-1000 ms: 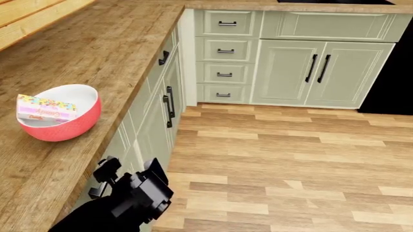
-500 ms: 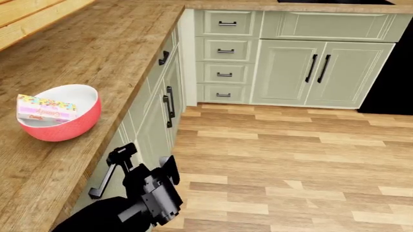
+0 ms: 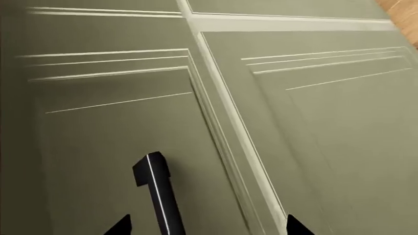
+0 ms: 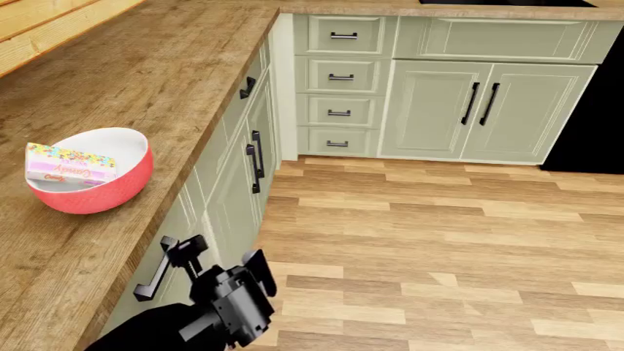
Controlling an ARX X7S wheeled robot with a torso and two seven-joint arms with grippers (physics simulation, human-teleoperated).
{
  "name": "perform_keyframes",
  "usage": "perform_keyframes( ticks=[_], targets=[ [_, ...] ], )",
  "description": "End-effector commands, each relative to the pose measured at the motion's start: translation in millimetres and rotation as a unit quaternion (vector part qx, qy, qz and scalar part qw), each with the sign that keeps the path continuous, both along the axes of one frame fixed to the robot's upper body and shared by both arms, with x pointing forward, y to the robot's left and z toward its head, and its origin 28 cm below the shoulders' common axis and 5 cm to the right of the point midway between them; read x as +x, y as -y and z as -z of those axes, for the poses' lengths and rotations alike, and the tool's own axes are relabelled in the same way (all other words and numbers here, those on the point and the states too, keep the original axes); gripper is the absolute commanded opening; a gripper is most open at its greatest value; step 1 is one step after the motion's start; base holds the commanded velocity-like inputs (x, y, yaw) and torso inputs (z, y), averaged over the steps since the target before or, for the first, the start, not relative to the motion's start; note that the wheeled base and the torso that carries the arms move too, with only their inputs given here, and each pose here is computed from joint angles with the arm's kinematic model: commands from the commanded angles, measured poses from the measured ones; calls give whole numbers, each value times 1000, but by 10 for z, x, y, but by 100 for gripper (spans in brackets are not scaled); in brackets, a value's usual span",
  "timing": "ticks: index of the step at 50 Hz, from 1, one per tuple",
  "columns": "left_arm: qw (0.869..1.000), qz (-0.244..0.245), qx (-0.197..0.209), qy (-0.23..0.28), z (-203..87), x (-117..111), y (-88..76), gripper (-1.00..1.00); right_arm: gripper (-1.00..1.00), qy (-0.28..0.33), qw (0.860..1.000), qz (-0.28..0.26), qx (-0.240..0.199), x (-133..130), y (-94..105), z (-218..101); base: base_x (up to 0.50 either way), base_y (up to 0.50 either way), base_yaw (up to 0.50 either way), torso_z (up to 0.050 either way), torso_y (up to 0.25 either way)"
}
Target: Place the bar in the bowl and close the drawer.
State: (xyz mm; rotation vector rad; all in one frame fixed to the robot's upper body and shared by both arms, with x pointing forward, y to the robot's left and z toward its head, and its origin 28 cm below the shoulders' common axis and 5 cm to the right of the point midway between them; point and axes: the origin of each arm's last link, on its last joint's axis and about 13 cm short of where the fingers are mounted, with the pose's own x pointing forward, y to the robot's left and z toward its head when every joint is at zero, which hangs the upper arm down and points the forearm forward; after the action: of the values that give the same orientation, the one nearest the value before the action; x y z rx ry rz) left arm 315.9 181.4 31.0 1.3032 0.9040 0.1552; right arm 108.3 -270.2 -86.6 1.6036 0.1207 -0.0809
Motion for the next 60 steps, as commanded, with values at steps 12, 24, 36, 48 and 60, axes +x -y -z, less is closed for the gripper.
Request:
perform_keyframes(
  ticks=[12, 24, 36, 48, 60],
  targets=[
    [998, -31, -36, -47, 44, -20, -80, 100, 100, 1, 1000, 0, 0, -4, 6, -3, 0, 0, 0, 0, 0],
    [995, -50, -54, -66, 51, -22, -122, 100, 100, 0, 1000, 1, 0, -11, 10, -3, 0, 0, 0, 0, 0],
    [994, -66, -49, -65, 65, -16, -204, 100, 100, 1, 1000, 1, 0, -8, 4, 0, 0, 0, 0, 0, 0],
    [995, -80, -33, -55, 50, 2, -279, 100, 100, 2, 1000, 1, 0, -9, 5, 0, 0, 0, 0, 0, 0],
    [995, -89, -22, -49, 38, 11, -326, 100, 100, 1, 1000, 0, -1, -11, -1, 6, 2, -5, 2, 0, 0]
  ],
)
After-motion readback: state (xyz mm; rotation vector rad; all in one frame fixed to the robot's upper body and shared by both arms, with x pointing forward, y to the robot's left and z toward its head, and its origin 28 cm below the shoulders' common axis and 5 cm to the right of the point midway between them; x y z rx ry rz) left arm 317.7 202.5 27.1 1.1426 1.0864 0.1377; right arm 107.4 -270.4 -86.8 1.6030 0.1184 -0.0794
